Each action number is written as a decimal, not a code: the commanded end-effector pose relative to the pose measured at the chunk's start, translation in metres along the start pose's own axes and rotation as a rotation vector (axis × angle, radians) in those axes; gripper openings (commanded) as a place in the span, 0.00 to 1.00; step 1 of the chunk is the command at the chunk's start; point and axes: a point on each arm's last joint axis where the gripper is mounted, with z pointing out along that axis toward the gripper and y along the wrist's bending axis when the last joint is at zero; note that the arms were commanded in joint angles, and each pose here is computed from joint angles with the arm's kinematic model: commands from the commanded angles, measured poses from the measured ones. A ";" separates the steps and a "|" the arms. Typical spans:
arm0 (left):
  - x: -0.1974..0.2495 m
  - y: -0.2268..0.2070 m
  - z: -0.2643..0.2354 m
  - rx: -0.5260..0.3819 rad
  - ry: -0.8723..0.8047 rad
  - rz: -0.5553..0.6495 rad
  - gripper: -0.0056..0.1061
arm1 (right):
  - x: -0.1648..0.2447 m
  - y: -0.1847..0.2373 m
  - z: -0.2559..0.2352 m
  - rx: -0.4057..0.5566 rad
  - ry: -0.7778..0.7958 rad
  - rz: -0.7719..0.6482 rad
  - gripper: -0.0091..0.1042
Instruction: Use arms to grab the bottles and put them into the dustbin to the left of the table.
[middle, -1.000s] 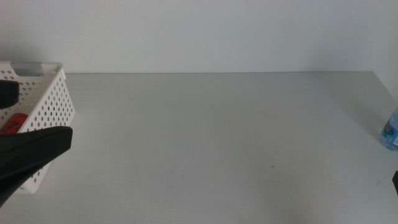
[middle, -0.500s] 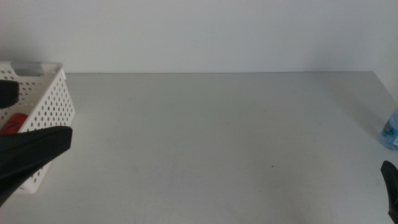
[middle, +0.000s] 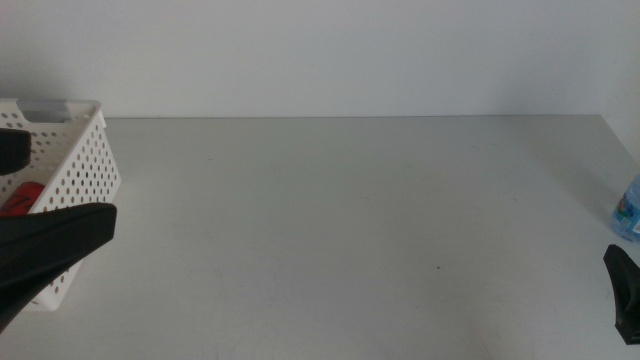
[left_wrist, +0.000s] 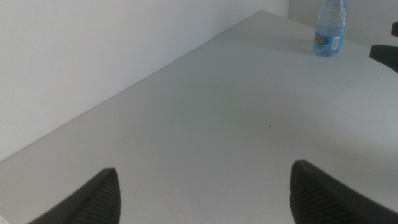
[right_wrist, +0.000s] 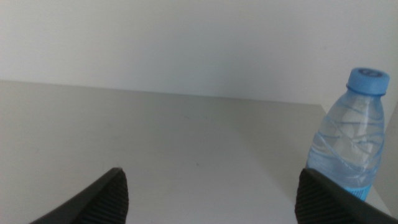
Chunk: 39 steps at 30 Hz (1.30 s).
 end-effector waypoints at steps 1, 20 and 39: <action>-0.013 0.001 -0.002 -0.004 -0.094 -0.011 0.89 | -0.013 -0.001 0.001 0.001 -0.124 0.012 0.91; -0.013 0.001 -0.002 -0.004 -0.094 -0.011 0.89 | 0.008 -0.044 0.009 0.305 -0.014 0.211 0.91; -0.013 0.001 -0.002 -0.004 -0.094 -0.011 0.89 | 0.005 -0.068 0.086 0.286 -0.088 0.043 0.91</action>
